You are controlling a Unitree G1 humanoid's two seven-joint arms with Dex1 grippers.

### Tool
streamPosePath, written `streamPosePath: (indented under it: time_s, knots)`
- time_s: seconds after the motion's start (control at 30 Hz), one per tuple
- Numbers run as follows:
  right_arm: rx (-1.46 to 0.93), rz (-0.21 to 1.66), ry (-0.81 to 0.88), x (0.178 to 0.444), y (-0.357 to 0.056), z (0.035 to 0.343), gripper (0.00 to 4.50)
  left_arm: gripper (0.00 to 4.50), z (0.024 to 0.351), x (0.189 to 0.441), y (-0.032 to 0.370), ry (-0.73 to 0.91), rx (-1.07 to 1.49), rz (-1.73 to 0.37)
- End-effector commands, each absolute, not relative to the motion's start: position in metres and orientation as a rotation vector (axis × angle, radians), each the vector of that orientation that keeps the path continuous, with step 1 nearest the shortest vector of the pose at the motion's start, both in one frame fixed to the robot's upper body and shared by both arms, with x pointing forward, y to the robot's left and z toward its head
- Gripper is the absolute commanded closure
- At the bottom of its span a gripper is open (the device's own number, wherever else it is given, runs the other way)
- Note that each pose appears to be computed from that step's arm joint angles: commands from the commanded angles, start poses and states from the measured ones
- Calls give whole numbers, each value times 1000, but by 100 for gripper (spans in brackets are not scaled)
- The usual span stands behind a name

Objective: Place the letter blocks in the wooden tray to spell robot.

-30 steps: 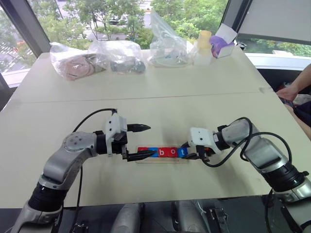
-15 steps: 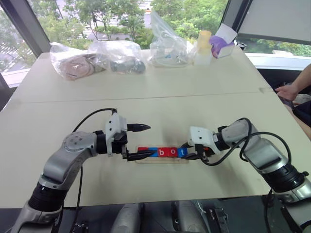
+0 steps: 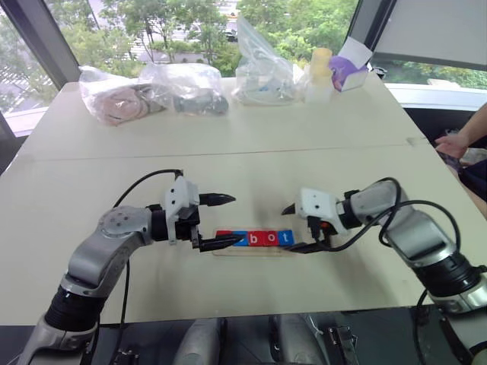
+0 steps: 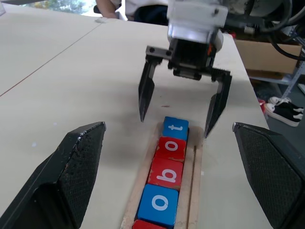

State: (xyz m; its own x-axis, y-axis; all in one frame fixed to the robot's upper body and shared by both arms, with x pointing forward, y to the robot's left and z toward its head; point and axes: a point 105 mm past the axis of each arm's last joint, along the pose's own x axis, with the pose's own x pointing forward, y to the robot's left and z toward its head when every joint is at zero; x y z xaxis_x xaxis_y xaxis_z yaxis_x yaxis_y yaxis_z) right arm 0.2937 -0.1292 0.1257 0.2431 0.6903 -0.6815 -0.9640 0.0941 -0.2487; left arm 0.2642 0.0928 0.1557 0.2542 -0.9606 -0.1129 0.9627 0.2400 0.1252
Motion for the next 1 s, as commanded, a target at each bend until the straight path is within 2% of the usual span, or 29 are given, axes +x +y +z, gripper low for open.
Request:
streamPosePath:
  time_s: [0.03,0.2,0.37,1.0]
  knots:
    - [-802,1235,408,301,-142,140,3,0,168,260,90,-41,201,-1334]
    - [-817,1159,401,315,-156,142,3,0,168,259,89,-38,199,-1345]
    - [-807,1151,394,319,-154,136,3,0,168,257,89,-32,198,-1362]
    - [-772,1207,375,310,-136,134,3,0,168,259,97,-18,213,-1348]
